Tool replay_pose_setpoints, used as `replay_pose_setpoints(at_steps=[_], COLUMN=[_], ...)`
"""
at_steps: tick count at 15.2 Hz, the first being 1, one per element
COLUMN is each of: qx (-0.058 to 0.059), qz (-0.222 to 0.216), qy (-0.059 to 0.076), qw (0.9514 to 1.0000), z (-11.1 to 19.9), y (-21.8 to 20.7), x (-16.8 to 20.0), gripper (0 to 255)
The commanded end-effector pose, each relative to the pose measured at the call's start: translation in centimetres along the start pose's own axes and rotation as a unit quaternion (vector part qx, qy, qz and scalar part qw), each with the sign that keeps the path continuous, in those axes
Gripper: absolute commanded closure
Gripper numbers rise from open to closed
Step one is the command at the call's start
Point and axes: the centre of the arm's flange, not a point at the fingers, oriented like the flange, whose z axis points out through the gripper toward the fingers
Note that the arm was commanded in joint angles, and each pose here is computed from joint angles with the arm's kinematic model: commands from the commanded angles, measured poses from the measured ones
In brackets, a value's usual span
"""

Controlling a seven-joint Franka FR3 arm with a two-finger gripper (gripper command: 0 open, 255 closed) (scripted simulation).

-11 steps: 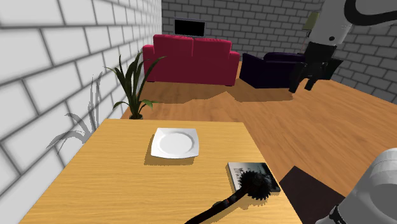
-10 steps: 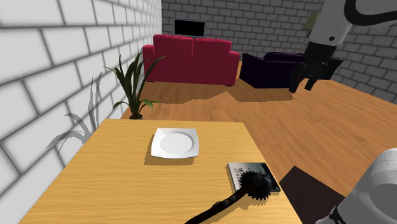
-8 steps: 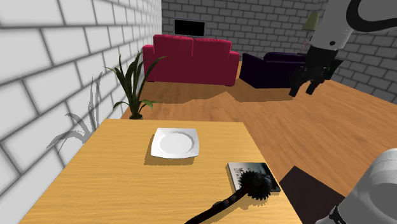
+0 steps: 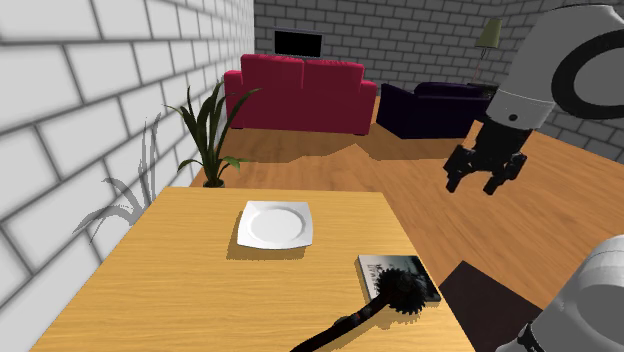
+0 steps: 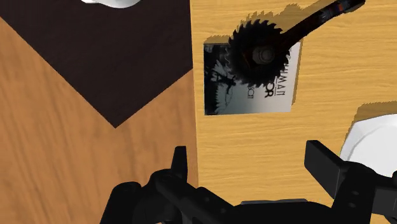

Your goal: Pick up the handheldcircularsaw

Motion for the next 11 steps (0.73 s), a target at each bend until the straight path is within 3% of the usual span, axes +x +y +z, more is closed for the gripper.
replay_pose_setpoints(at_steps=[1,6,11], qx=[0.003,0.009,0.015], qz=[0.047,0.155,0.261], qy=[0.002,0.007,0.012], qw=[0.9989,0.9879,0.9652], z=[2.0,6.6,11.3], y=[-0.9,-3.6,-7.1], x=[-1.5,-5.4,-8.6], gripper=[0,0,0])
